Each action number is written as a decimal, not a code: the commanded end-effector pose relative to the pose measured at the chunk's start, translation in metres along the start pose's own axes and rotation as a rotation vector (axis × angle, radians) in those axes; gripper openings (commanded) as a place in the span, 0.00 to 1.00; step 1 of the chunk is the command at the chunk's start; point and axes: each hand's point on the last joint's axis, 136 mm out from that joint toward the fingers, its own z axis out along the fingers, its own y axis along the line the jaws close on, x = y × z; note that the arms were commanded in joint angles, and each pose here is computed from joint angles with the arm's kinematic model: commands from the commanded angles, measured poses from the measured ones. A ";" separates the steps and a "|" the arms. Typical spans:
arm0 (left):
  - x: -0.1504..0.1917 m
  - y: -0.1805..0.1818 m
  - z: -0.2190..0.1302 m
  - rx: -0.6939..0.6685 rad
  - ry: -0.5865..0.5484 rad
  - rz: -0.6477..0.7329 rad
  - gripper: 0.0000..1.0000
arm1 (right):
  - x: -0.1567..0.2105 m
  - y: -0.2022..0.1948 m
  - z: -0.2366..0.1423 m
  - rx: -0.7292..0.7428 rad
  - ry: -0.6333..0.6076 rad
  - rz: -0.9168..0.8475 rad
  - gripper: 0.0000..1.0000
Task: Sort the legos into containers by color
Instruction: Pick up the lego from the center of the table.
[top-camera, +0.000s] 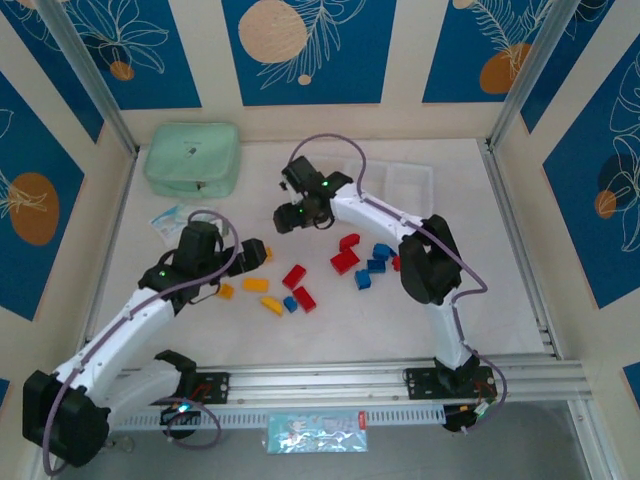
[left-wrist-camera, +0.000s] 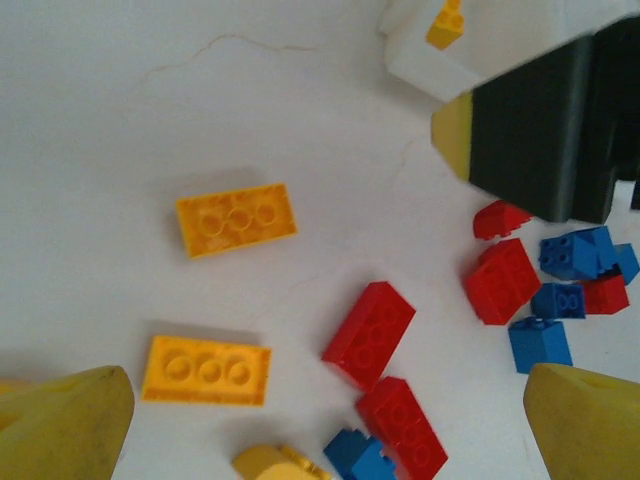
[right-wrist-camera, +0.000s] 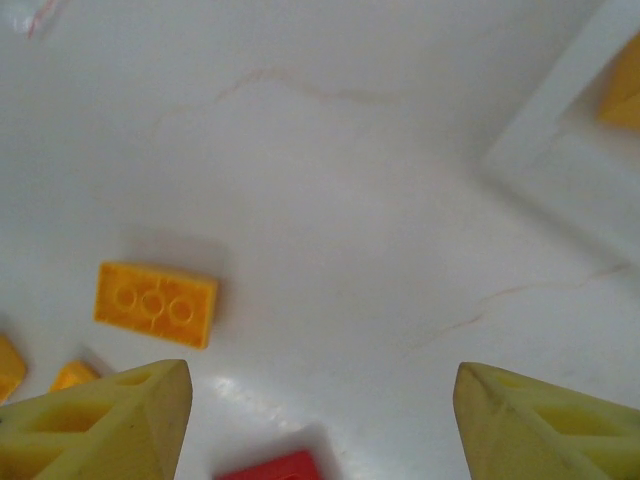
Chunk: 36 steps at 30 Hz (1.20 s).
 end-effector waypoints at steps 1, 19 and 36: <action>0.014 0.020 -0.009 -0.088 0.023 -0.019 1.00 | 0.011 0.035 -0.009 -0.097 0.009 0.006 0.72; 0.032 0.049 -0.030 -0.164 -0.010 -0.105 1.00 | 0.054 0.071 0.050 -0.146 0.121 -0.214 0.84; 0.029 0.058 -0.033 -0.203 -0.046 -0.122 1.00 | 0.028 0.041 0.094 0.002 0.104 -0.242 0.81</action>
